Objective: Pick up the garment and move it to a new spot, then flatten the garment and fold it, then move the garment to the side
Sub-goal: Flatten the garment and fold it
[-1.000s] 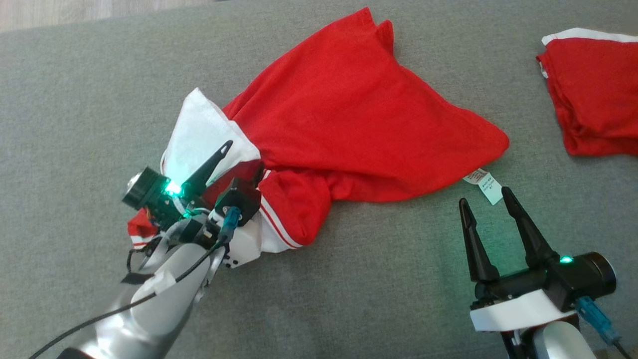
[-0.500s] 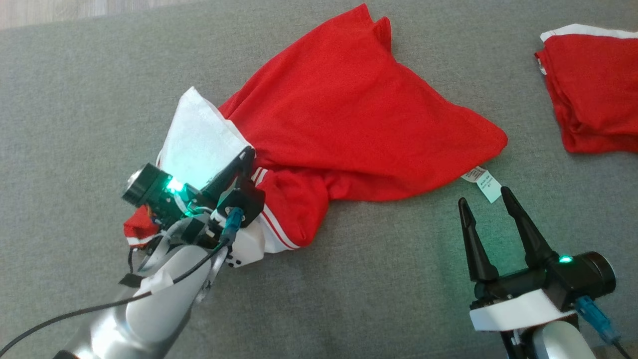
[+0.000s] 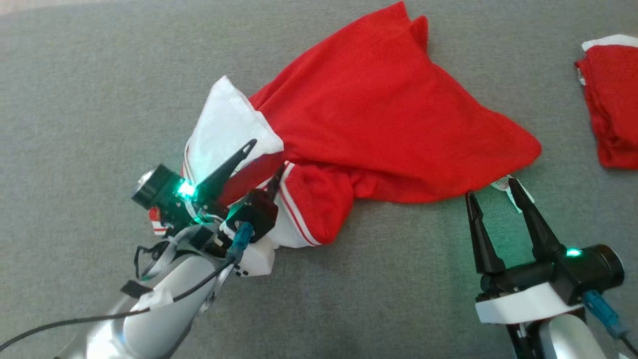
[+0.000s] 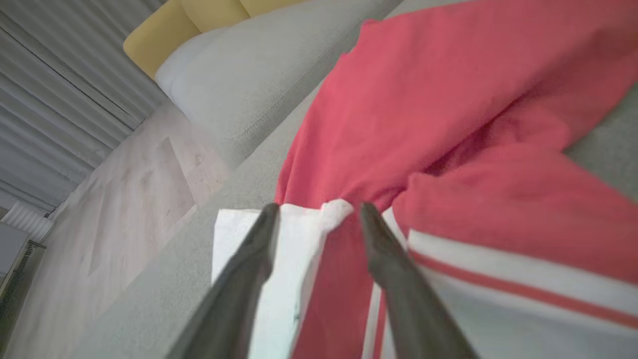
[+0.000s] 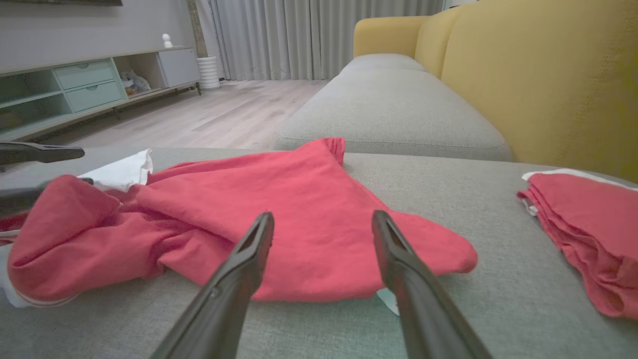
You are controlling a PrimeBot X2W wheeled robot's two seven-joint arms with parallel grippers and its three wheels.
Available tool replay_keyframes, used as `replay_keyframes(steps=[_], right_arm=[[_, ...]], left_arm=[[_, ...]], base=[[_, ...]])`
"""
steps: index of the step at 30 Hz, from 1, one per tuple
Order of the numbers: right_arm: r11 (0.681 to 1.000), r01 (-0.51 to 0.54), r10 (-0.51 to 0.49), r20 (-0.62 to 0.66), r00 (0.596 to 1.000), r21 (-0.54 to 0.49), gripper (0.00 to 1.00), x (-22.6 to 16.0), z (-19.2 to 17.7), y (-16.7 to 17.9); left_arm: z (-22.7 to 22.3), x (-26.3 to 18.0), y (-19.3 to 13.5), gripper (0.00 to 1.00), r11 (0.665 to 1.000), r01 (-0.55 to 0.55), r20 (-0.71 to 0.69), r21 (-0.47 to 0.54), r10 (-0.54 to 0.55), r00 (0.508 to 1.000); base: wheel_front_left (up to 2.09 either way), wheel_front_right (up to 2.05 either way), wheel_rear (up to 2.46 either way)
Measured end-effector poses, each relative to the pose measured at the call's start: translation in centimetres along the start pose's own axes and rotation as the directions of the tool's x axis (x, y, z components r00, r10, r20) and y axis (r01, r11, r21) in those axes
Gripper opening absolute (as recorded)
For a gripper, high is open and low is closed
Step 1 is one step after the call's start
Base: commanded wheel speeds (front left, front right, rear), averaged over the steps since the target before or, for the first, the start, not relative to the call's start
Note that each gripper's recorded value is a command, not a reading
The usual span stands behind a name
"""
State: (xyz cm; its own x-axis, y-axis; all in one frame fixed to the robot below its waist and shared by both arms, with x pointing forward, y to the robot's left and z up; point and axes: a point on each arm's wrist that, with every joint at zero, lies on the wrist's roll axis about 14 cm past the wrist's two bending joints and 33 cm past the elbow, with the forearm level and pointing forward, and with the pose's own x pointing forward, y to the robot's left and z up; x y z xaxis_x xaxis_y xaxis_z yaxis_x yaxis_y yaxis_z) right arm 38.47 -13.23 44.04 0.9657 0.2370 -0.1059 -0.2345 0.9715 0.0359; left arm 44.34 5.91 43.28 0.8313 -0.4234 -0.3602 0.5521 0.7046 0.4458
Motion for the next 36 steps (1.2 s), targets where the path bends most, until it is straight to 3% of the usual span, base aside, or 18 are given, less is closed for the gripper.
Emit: replay_keyframes(steps=[9,36], right_arm=[[1.0,0.012,-0.012,0.006,1.0,-0.009,1.0,-0.2,0.3,-0.4],[0.998,0.062,-0.062,0.015,0.998,-0.013,1.0,-1.6,0.8,-1.6]], left_arm=[[-2.3,0.7,-0.8,1.0,0.999,0.038,-0.079,0.028,-0.036,0.996],[-1.7,2.2,0.3,1.0,0.998,-0.002,-0.026,0.068,0.003,1.0]], base=[[0.0,0.0,0.0],[0.0,0.0,0.0]])
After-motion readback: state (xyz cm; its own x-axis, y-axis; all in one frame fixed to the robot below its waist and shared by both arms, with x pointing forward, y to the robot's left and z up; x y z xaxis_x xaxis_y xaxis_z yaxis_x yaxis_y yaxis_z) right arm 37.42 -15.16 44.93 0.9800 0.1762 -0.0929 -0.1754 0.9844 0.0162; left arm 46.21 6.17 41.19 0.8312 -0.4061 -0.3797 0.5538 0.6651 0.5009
